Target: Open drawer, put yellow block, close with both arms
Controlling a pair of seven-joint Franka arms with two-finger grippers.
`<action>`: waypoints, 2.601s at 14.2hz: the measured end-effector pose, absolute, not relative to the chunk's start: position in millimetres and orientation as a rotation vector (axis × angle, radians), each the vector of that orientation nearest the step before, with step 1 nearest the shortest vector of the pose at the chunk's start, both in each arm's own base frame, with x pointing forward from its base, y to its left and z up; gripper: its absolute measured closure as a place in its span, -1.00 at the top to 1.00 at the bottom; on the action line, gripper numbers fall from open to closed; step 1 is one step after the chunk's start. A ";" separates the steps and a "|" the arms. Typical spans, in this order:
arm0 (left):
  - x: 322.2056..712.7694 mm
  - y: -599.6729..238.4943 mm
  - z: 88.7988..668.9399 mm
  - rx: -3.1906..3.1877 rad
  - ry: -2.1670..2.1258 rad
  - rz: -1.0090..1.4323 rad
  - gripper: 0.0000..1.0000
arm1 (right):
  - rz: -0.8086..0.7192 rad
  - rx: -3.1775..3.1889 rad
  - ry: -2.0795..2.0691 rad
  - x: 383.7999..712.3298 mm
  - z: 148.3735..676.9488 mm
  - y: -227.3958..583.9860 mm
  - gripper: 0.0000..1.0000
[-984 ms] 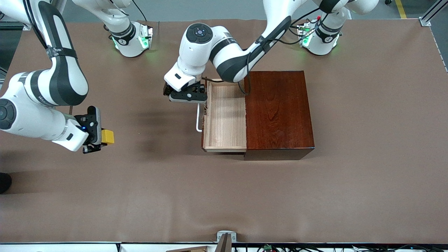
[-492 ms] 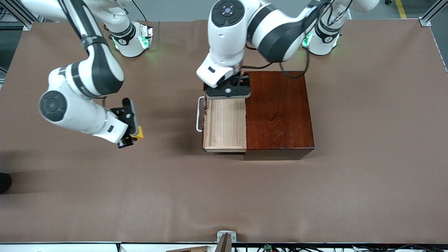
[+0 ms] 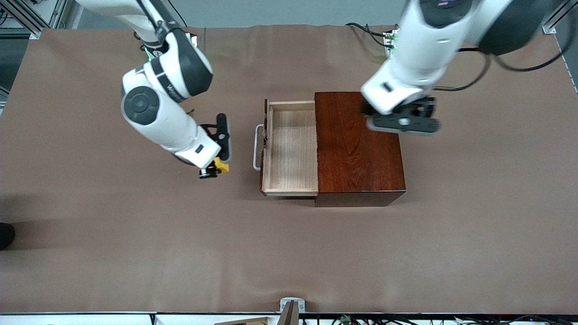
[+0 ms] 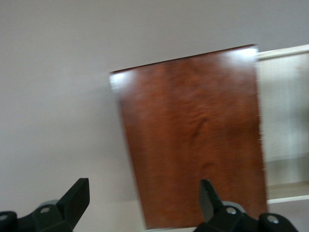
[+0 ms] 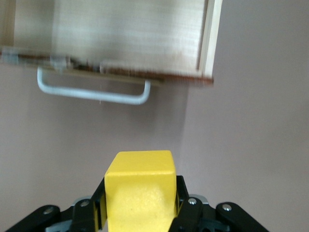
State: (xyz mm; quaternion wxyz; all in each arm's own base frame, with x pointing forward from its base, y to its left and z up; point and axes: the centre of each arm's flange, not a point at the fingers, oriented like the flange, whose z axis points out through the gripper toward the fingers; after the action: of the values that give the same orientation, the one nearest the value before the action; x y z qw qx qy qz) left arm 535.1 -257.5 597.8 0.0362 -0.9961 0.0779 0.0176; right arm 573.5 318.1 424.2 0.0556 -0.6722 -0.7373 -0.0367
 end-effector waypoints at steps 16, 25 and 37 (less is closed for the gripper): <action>563.7 -57.6 612.5 -3.152 0.100 0.046 1.00 | -0.181 -2.032 -2.215 500.9 379.5 485.5 0.11; 565.7 -56.9 608.1 -3.153 0.099 0.048 1.00 | -0.079 -2.046 -2.246 483.5 322.4 510.2 0.11; 566.9 -51.8 607.4 -3.144 0.081 0.045 1.00 | -0.096 -2.170 -2.184 486.8 336.2 517.7 1.00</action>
State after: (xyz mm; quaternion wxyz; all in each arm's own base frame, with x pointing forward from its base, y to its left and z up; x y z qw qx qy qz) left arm 566.9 -51.8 607.4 -0.0017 -0.9996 0.0256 0.0143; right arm 486.8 517.7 336.2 0.0307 -0.7042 -0.7086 -0.0312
